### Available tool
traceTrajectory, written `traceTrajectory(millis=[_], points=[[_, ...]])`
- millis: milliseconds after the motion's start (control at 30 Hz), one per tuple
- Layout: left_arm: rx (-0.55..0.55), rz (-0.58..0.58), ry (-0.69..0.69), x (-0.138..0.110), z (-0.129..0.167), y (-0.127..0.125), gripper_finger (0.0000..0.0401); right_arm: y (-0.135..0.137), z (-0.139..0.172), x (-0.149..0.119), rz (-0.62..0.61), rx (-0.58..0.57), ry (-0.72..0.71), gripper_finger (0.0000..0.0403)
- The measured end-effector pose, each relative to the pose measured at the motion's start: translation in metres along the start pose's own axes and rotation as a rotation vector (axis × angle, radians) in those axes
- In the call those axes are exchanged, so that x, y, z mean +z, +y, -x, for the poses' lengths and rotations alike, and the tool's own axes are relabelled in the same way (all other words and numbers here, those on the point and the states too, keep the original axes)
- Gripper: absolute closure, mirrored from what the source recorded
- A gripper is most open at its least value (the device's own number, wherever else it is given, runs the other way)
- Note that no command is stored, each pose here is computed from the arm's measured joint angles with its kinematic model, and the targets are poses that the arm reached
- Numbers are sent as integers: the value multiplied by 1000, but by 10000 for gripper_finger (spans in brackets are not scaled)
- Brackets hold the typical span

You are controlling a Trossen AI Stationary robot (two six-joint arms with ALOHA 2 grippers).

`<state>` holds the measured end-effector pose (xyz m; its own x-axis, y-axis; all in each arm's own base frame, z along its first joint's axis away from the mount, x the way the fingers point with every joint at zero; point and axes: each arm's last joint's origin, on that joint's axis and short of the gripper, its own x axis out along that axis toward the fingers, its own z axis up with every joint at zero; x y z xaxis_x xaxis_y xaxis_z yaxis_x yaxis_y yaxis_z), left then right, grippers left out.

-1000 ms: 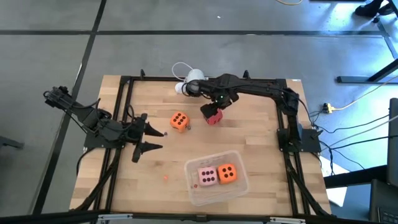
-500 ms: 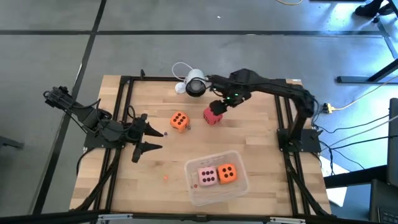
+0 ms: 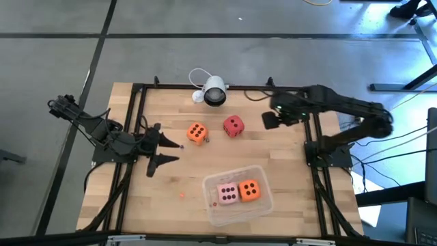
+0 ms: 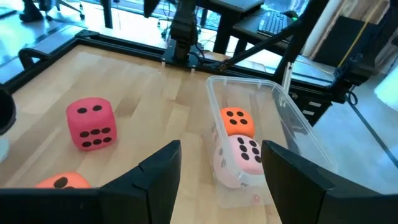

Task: Pick & Place Dice
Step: Put the large red die into the transparent bin

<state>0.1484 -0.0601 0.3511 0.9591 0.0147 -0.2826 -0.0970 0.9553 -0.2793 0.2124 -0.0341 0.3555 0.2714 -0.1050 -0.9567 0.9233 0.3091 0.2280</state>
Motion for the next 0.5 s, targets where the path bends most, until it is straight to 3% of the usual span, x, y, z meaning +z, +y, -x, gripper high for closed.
traceTrajectory(millis=[167, 333, 500], points=[[29, 27, -47, 4, 0, 0, 187, -24, -17, -10, -10, 181, -48, 158], [119, 101, -134, 9, 0, 2, 187, -32, -56, 5, 26, 440, -43, 158], [172, 192, -216, 14, 1, 2, 187, -41, -92, 18, 52, 481, -78, 158]])
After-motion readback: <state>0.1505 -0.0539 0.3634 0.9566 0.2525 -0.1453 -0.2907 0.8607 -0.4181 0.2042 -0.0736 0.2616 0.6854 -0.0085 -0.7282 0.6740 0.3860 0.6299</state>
